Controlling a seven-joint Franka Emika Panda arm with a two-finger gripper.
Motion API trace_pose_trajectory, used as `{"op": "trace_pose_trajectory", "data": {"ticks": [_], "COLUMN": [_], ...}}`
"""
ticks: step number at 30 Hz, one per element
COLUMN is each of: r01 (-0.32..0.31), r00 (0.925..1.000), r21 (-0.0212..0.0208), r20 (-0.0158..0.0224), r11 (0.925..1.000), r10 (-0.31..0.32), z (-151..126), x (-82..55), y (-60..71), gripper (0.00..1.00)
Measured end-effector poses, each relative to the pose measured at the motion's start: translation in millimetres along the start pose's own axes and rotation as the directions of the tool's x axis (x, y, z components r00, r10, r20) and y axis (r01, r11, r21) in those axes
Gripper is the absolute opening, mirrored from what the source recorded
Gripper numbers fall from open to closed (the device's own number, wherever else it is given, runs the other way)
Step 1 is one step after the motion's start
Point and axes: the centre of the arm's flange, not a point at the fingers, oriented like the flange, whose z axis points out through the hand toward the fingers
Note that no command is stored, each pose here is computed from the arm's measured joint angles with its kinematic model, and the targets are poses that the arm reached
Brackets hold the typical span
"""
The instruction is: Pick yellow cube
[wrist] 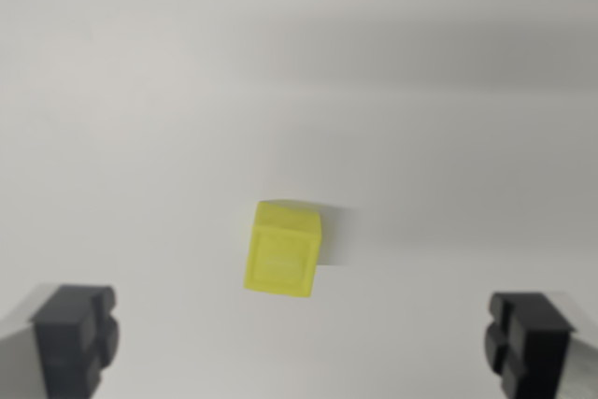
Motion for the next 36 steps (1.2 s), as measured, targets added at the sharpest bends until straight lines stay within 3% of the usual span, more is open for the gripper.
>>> {"op": "trace_pose_trajectory", "data": {"ticks": [36], "r01": [-0.054], "r00": [0.9985], "r21": [0.0035], "r20": [0.0043], "r11": [0.9985], "r10": [0.054], "z": [59], "x": [-22.5], "y": [17.2], "gripper": [1.0]}}
